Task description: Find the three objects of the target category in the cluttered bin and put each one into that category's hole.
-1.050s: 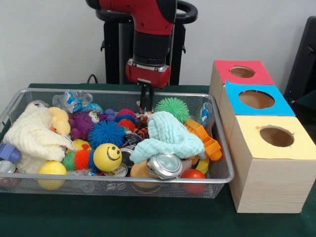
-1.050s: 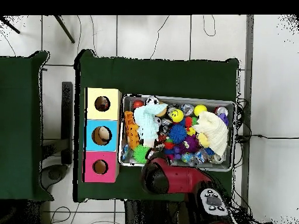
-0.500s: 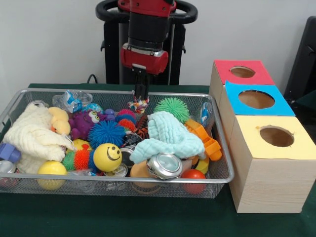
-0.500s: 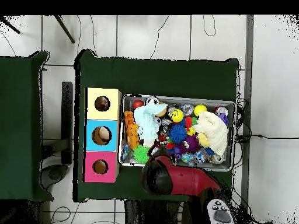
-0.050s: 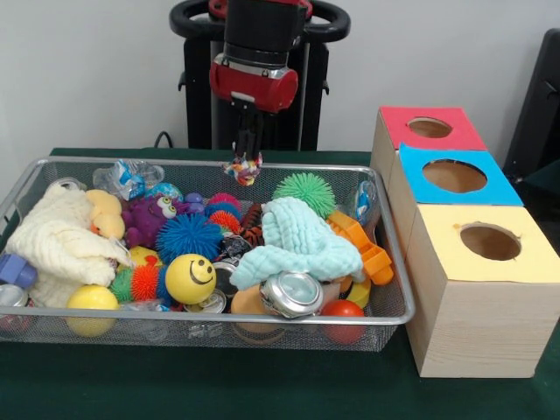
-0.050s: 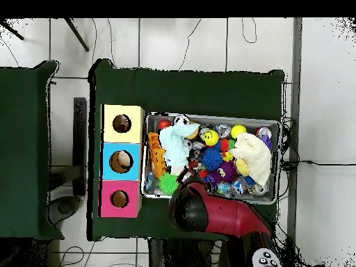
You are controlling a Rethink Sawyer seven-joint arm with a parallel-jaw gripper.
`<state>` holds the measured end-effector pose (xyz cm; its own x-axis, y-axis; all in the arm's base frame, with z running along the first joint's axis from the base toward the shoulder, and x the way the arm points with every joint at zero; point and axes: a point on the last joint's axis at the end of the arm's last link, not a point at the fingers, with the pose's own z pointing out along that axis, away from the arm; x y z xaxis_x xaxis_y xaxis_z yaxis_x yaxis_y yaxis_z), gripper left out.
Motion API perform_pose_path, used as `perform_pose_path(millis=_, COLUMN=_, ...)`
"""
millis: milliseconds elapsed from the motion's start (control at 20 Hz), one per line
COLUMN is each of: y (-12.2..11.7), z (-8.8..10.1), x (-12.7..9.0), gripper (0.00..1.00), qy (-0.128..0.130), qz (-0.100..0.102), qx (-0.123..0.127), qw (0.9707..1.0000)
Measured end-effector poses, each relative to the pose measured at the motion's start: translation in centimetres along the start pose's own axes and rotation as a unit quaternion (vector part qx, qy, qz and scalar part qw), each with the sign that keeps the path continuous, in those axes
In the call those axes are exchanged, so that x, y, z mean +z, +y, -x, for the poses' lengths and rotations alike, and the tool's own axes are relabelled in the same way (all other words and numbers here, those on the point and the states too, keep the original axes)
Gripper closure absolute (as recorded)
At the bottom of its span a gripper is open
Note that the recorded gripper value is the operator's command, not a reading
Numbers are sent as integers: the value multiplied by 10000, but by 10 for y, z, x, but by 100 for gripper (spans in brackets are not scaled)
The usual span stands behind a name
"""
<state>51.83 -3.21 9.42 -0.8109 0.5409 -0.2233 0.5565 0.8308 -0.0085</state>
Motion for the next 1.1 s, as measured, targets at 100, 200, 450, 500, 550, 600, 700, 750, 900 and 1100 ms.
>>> perform_pose_path(millis=100, y=5, z=1, x=-8, gripper=100, qy=143, qz=-42, qx=119, qw=9998)
perform_pose_path(millis=200, y=12, z=0, x=-13, gripper=100, qy=279, qz=-75, qx=160, qw=9995)
perform_pose_path(millis=450, y=40, z=0, x=-24, gripper=100, qy=515, qz=-81, qx=177, qw=9985)
perform_pose_path(millis=500, y=44, z=1, x=-25, gripper=100, qy=514, qz=-71, qx=173, qw=9985)
perform_pose_path(millis=550, y=49, z=2, x=-26, gripper=100, qy=503, qz=-55, qx=165, qw=9986)
perform_pose_path(millis=600, y=56, z=5, x=-28, gripper=100, qy=481, qz=-33, qx=153, qw=9987)
perform_pose_path(millis=700, y=72, z=11, x=-34, gripper=100, qy=407, qz=25, qx=134, qw=9991)
perform_pose_path(millis=750, y=80, z=15, x=-37, gripper=100, qy=368, qz=47, qx=123, qw=9992)
perform_pose_path(millis=900, y=97, z=21, x=-43, gripper=100, qy=294, qz=90, qx=107, qw=9995)
perform_pose_path(millis=1100, y=129, z=32, x=-56, gripper=100, qy=210, qz=155, qx=71, qw=9996)
